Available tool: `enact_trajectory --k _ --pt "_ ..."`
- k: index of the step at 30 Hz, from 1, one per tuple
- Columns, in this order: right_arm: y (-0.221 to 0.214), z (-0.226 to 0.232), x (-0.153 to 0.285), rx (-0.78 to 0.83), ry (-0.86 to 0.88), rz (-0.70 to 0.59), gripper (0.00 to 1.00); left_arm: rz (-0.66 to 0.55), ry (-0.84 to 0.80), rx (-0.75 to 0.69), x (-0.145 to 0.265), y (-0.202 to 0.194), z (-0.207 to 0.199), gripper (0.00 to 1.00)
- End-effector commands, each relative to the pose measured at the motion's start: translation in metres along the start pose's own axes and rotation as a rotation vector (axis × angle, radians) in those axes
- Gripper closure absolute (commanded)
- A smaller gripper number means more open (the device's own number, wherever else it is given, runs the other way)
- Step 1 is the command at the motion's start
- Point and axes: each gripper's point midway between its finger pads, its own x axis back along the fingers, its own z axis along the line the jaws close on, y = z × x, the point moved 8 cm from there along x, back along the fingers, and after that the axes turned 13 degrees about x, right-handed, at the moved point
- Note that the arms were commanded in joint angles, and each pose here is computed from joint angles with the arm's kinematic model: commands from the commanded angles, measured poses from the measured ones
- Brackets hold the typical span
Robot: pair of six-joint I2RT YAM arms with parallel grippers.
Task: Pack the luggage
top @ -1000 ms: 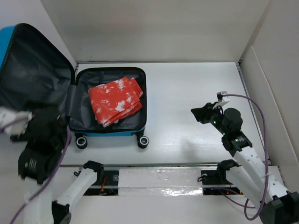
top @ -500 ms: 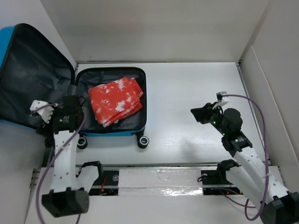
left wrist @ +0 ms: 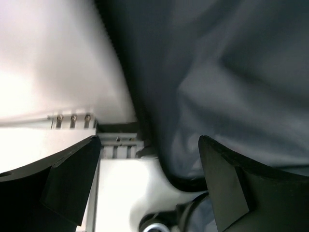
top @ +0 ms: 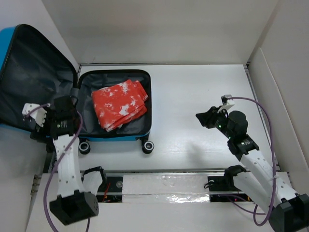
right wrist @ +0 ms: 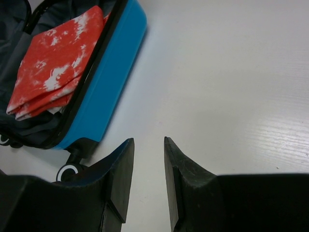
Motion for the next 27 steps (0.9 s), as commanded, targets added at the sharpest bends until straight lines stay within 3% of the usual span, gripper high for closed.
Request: enact_trajectory --k 1,9,15,20,22,23,25,26,27 --pt "0.025 0.009 0.000 0.046 0.037 -0.075 0.63 -0.071 0.004 0.063 0.002 0.036 -0.034 0.20" --pt "0.024 0.007 -0.001 0.049 0.020 -0.066 0.63 -0.067 -0.015 0.037 -0.007 0.037 -0.057 0.25" --pt "0.022 0.004 -0.003 0.044 0.001 -0.061 0.63 -0.064 -0.012 0.008 -0.017 0.019 -0.046 0.51" --pt "0.019 0.004 -0.006 0.040 -0.013 -0.045 0.63 -0.012 -0.040 0.056 -0.013 0.012 -0.040 0.58" --pt "0.019 0.005 -0.007 0.042 -0.015 -0.041 0.63 -0.013 -0.046 0.058 -0.012 0.012 -0.038 0.67" --pt "0.019 0.004 -0.008 0.042 -0.025 -0.038 0.63 -0.011 -0.044 0.054 -0.012 0.011 -0.037 0.77" --pt "0.018 0.002 -0.008 0.039 -0.038 -0.035 0.63 -0.013 -0.041 0.053 -0.012 0.011 -0.036 0.88" --pt "0.018 0.002 -0.009 0.036 -0.042 -0.036 0.63 -0.014 -0.033 0.054 -0.012 0.011 -0.034 1.00" --pt "0.018 0.001 -0.009 0.036 -0.047 -0.034 0.63 -0.014 -0.033 0.055 -0.012 0.010 -0.033 1.00"
